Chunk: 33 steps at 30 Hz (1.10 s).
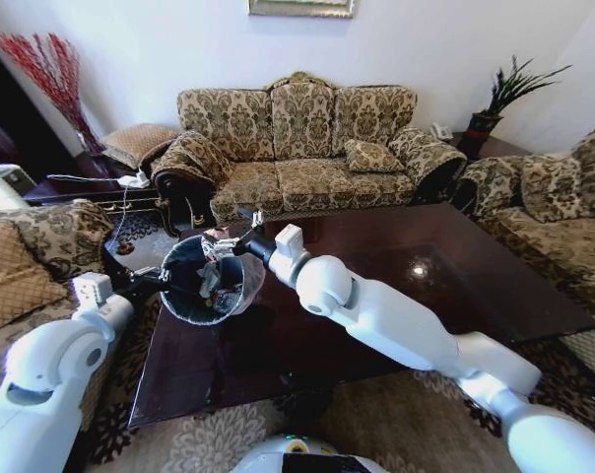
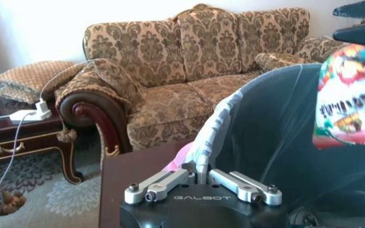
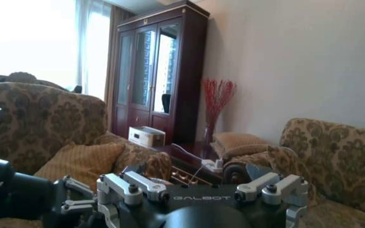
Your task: Move to the front of the table and place the trash on the table into the trash bin.
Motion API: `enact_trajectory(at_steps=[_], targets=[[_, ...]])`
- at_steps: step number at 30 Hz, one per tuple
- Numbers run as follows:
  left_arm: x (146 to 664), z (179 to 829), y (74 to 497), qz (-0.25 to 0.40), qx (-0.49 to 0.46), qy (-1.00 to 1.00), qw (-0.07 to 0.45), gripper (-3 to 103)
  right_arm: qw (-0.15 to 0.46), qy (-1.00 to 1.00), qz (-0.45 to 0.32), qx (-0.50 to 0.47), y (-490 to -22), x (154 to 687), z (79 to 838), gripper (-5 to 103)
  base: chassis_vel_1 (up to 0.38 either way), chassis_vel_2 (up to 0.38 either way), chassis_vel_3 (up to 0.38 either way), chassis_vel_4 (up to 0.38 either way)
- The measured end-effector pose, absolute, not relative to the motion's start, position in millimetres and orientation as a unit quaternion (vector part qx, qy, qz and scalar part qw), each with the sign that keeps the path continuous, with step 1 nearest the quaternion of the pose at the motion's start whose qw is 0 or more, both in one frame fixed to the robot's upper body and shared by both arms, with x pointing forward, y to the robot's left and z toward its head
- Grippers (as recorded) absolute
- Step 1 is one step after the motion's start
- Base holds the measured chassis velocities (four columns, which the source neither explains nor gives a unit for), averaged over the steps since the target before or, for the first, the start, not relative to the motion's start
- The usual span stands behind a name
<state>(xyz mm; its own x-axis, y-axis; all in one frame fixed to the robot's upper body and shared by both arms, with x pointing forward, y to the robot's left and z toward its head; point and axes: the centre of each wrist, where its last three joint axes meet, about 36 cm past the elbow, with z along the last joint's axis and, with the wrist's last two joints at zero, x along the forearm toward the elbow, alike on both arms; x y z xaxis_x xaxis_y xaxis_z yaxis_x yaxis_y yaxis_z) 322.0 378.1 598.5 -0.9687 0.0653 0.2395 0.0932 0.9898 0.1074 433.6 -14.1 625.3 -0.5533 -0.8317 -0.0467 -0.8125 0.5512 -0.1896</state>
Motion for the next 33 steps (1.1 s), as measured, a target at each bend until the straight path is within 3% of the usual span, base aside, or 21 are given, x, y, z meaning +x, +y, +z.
enact_trajectory(at_steps=[17, 21, 31, 33], targets=[[325.2, 596.0, 384.6, -0.054, -0.036, -0.990, 0.122, 0, 0.078, 0.889, -0.061, -0.447, -9.8, 448.6, 631.5, 100, 0.000, 0.000, 0.000, 0.000], [325.9, 594.9, 385.6, -0.049, -0.035, -0.991, 0.120, 0, 0.086, 0.903, -0.045, -0.418, -31.3, 453.7, 638.4, 100, 0.000, 0.000, 0.000, 0.000], [322.4, 589.6, 394.4, -0.035, -0.029, -0.992, 0.114, 0, 0.015, 0.950, -0.044, -0.309, -132.2, 432.6, 588.9, 100, 0.000, 0.000, 0.000, 0.000], [321.6, 587.0, 395.0, -0.031, -0.027, -0.993, 0.113, 0, -0.002, 0.960, -0.067, -0.271, -170.4, 426.3, 569.9, 100, 0.000, 0.000, 0.000, 0.000]])
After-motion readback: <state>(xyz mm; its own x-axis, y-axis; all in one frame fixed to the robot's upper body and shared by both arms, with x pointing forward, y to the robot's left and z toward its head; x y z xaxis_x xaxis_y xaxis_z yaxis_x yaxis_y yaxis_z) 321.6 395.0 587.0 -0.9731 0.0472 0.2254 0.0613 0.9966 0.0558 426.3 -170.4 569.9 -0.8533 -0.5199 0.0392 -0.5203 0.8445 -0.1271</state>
